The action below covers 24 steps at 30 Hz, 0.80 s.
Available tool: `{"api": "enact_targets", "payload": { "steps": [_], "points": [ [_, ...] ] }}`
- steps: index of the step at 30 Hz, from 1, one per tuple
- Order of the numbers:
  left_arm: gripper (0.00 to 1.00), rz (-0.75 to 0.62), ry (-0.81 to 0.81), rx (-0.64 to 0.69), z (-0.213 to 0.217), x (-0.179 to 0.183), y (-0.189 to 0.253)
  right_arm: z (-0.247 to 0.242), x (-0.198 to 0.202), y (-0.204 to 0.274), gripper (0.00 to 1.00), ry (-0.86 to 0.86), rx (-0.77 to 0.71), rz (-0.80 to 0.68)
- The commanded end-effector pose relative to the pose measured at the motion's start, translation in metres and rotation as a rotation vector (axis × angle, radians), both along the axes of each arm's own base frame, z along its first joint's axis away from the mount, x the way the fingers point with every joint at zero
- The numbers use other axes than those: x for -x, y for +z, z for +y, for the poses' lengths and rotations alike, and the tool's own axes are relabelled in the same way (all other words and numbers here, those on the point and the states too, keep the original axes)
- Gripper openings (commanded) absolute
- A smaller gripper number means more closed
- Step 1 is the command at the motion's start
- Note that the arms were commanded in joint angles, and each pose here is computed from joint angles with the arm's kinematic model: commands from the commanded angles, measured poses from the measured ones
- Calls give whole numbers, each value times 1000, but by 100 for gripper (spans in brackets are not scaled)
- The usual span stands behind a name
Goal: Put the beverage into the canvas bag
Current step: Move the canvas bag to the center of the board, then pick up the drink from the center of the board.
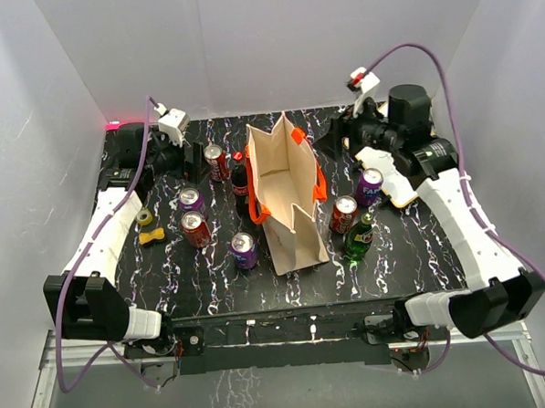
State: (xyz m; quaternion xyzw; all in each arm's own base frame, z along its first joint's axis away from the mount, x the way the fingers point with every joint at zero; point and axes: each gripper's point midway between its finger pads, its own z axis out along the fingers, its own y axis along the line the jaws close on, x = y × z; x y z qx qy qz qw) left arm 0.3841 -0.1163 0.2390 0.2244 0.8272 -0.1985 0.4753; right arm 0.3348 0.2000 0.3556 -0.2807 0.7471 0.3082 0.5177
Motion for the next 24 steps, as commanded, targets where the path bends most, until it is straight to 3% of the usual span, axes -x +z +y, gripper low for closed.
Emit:
{"api": "enact_targets", "payload": {
  "steps": [1,9,16,24],
  "points": [
    [97,-50,-1,11,-1,4,25,-58,-30,-3,69,-257,111,-102],
    [97,-55,-24,-9,-1,12,23,-143,-69,-84,80,-615,338,-17],
    [97,-59,-35,-12,-1,15,24,-167,-78,-159,80,-647,414,162],
    [97,-52,-40,-17,-1,17,20,-178,-78,-186,82,-660,470,205]
  ]
}}
